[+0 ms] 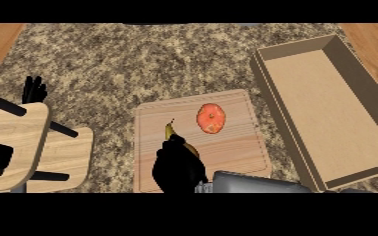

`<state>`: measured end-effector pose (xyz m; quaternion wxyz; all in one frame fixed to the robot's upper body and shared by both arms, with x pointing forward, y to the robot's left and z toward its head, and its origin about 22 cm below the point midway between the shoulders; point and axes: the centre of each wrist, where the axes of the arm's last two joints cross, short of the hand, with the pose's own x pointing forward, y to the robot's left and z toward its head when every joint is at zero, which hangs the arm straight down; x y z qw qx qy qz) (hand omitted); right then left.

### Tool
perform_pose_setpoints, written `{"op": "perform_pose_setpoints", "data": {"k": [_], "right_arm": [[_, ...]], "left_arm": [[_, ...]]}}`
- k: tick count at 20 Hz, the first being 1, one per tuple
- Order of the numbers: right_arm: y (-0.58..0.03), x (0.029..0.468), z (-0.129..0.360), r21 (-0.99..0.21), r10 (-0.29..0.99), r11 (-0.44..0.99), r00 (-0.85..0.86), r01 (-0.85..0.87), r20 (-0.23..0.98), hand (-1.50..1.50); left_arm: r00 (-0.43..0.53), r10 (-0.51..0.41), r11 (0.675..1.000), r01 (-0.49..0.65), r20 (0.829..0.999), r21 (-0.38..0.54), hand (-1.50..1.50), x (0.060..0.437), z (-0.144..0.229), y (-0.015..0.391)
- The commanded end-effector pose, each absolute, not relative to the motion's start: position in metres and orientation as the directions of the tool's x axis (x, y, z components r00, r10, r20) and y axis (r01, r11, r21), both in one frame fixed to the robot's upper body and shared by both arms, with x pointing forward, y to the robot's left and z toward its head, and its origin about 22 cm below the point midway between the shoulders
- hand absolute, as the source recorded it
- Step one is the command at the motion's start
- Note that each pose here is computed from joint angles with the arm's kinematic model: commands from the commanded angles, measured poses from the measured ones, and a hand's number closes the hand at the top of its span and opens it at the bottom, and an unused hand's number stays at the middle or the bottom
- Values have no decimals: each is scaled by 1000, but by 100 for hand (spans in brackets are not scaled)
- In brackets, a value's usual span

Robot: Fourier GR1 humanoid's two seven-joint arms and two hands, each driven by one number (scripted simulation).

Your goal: Pick the pear from the cutting board and place it in the cardboard box

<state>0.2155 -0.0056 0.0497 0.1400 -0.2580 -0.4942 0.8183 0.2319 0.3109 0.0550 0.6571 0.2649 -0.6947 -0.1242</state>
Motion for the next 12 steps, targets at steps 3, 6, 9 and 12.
{"op": "perform_pose_setpoints", "data": {"k": [3,6,9,12], "right_arm": [[-1,216,43,-903,410,-410,-858,129,-309,150],[-4,224,47,-910,389,-387,-869,148,-306,150],[-8,242,58,-951,519,-289,-816,113,-255,150],[-33,287,65,-991,823,-121,-564,-49,-73,150]], "left_arm": [[-242,-400,894,109,884,434,0,252,73,258],[-242,-413,887,114,878,448,0,251,70,254],[-212,-430,889,70,877,453,0,254,68,257],[-167,-495,867,-26,853,498,0,246,64,266]]}}
